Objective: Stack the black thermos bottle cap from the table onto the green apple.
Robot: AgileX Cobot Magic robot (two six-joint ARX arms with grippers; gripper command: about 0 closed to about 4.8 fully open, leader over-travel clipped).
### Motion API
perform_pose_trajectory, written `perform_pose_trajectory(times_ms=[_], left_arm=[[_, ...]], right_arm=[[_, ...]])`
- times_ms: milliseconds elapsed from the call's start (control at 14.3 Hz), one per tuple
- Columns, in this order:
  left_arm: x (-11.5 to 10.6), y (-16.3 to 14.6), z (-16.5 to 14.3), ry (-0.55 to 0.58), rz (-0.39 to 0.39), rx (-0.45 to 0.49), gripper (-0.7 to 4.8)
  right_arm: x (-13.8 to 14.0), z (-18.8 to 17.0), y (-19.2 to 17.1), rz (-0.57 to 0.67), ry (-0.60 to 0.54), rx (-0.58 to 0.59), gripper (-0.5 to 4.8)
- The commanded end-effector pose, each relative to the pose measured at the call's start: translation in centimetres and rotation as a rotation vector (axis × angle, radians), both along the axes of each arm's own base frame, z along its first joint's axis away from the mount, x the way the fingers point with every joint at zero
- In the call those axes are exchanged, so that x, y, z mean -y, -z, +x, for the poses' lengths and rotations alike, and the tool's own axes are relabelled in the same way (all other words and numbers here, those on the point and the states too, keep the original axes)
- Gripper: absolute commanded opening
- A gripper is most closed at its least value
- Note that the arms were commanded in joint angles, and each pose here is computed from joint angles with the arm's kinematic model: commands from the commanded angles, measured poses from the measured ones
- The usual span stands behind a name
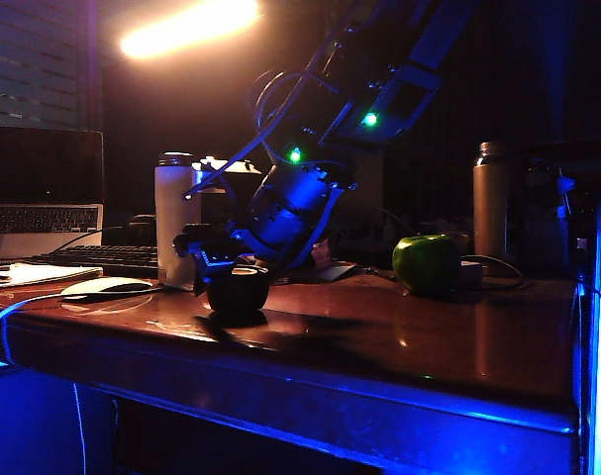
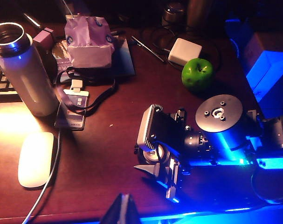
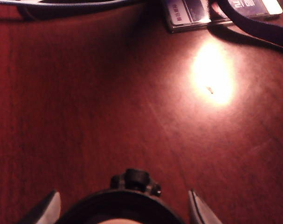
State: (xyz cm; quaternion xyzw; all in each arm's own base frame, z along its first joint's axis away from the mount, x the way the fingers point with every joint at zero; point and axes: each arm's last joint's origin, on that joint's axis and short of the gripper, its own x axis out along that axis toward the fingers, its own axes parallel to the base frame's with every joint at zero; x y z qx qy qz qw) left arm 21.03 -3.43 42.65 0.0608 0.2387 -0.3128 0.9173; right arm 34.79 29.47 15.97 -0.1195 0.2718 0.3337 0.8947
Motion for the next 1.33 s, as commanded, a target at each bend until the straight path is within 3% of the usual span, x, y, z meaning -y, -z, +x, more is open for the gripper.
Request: perform_pose_trajectory(times_ms=[70,350,630,1051,1331], left_arm=[[0.0,-0.3,-0.1,0.005,-0.005,0.018,-0.03],[0.2,-0.4,-0.3,0.081,-0.052,0.013,-0.03],[0.7,-0.7,-0.6,0.266,-0.171,0.013,-0.03],[1.9,-1.1,0.0,0.286,-0.191,0.049,-0.03],[2.0,-1.1,0.1,0.259,-0.175,0.057,-0.03]], right_arm=[[0.0,-0.1,-0.2,-0.012,0.004,-0.011,2.94],[0.5,-0.5,-2.8,0.002,0.029,0.033,2.94],[3.4,0.2,-8.0,0.019,0.186,0.181,2.93],[10.9,3.2,-11.0,0.027,0.371,0.22,2.94],[13.5,3.9,-11.9,-0.045,0.394,0.246,2.94]])
